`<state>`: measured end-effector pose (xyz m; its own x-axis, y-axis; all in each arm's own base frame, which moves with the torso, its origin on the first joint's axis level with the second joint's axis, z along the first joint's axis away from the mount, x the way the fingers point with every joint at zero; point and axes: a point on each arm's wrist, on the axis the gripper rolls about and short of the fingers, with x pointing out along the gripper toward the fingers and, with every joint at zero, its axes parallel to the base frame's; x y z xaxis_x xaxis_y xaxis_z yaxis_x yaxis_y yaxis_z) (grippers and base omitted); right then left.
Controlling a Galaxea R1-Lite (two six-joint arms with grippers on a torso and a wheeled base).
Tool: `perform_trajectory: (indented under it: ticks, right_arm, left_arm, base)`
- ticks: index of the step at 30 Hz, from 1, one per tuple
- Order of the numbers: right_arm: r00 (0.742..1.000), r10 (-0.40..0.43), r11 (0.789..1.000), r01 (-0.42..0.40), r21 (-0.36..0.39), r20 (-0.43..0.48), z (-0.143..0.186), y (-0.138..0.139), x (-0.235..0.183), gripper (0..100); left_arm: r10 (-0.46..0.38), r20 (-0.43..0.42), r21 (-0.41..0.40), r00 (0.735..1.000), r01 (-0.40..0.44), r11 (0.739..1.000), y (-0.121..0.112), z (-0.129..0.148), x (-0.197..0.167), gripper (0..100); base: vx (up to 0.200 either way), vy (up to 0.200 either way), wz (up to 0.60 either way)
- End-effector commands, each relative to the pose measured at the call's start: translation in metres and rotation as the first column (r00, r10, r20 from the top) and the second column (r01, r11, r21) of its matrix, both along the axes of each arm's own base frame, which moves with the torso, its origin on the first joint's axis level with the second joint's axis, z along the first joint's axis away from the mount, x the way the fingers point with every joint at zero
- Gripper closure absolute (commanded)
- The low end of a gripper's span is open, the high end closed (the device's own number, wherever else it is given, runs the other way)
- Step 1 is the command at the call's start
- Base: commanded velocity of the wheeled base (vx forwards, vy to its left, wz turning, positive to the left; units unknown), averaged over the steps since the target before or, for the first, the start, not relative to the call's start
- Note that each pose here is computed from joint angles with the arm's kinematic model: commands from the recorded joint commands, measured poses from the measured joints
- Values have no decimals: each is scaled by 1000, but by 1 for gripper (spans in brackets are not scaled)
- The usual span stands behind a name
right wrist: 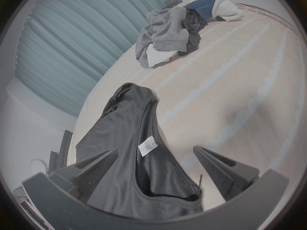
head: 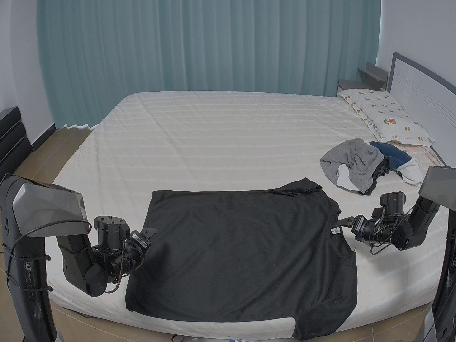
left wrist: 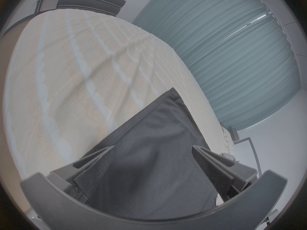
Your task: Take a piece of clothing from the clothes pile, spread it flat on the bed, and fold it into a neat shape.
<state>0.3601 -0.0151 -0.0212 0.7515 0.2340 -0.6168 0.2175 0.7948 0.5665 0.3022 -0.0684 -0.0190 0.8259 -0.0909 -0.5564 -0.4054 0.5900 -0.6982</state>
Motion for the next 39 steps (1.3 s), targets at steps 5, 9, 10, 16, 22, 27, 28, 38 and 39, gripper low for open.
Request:
perform_trajectory:
  ticks: [5, 9, 10, 16, 22, 27, 28, 38, 39]
  right_arm:
    - [1000, 4, 1000, -4, 1, -12, -16, 2, 14, 0]
    - [1000, 13, 1000, -13, -3, -24, -20, 7, 14, 100]
    - [1000, 12, 1000, -12, -4, -25, -19, 7, 13, 100]
    - [1000, -9, 1000, 9, -5, -25, -19, -1, 10, 100]
    - [999, -43, 999, 43, -9, -8, -11, -14, 7, 100]
    - [999, -38, 999, 38, -14, -18, -11, -14, 2, 100]
    - [999, -36, 999, 36, -14, -20, -11, -13, 1, 100]
    - [999, 5, 1000, -6, -16, -47, -19, 0, -1, 0]
    - [999, 7, 1000, -7, -14, -52, -20, 0, -2, 0]
  left_arm:
    - [0, -5, 0, 1000, 0, 1000, 0, -2, 1, 0]
    - [0, -3, 0, 1000, 0, 1000, 0, -2, 1, 0]
    - [0, -3, 0, 1000, 0, 1000, 0, -2, 1, 0]
    - [0, -3, 0, 1000, 0, 1000, 0, -2, 1, 0]
    - [0, -5, 0, 1000, 0, 1000, 0, -2, 1, 0]
    - [0, -3, 0, 1000, 0, 1000, 0, -2, 1, 0]
    - [0, -5, 0, 1000, 0, 1000, 0, -2, 1, 0]
    - [0, -3, 0, 1000, 0, 1000, 0, -2, 1, 0]
    - [0, -3, 0, 1000, 0, 1000, 0, -2, 1, 0]
  base:
    - [0, 0, 0]
    - [0, 0, 0]
    - [0, 0, 0]
    - [0, 0, 0]
    - [0, 0, 0]
    - [0, 0, 0]
    - [0, 0, 0]
    - [0, 0, 0]
    - [0, 0, 0]
